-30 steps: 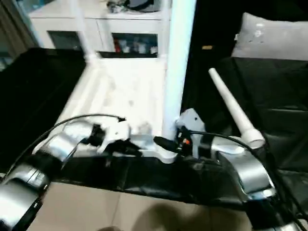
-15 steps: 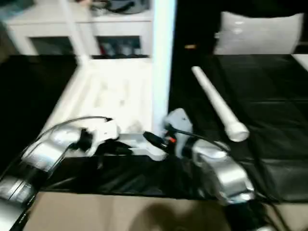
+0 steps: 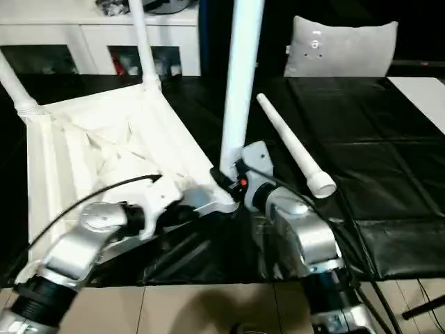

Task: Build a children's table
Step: Rotate leg to tighten

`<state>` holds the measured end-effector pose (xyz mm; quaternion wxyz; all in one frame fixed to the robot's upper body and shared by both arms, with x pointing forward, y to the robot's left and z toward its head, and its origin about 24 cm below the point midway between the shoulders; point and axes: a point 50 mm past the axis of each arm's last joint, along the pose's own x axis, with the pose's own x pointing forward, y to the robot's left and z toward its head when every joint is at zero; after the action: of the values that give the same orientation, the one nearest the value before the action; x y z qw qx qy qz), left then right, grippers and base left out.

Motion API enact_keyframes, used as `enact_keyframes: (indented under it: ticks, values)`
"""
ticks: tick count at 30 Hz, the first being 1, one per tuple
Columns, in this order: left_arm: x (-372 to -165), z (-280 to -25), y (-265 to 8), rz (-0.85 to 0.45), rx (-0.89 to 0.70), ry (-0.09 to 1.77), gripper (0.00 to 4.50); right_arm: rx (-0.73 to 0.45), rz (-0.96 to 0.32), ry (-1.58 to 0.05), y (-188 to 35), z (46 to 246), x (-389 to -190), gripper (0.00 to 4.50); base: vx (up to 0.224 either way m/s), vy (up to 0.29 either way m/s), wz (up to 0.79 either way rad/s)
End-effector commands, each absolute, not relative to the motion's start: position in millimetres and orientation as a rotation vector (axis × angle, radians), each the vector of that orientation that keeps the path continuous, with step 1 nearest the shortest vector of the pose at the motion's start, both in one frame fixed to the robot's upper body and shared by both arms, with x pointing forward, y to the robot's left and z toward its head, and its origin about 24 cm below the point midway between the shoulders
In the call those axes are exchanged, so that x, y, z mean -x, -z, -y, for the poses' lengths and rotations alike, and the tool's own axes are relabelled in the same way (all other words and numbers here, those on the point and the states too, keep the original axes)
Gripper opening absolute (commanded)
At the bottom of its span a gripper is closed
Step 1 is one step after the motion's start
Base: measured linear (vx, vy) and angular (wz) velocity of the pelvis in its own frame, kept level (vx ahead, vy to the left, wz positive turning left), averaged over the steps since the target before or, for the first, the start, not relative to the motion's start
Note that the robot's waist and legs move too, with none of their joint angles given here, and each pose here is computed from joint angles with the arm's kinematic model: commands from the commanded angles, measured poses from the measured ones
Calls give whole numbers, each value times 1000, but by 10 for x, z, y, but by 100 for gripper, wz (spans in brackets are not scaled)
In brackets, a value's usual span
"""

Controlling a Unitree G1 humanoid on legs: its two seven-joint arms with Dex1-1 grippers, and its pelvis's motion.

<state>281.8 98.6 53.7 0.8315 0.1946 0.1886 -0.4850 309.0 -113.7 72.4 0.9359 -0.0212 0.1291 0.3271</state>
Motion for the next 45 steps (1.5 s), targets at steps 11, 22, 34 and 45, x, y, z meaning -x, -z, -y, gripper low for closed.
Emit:
enact_keyframes:
  ticks: [11,22,34,45]
  values:
    - [-2868,-1011,-684,-399,-471,1068,0,-5,-471,-623,-234,1154,-3040,246,0,0,0]
    - [-2964,-1111,-692,-399,-523,1062,0,17,-415,-691,-279,1294,-2972,348,0,0,0]
    - [-3020,-1214,-676,-411,-598,1172,0,46,-290,-846,-508,1675,-2801,443,0,0,0]
    - [-2956,-1225,-651,-394,-724,1435,0,154,-232,-1090,-845,1804,-2793,443,0,0,0]
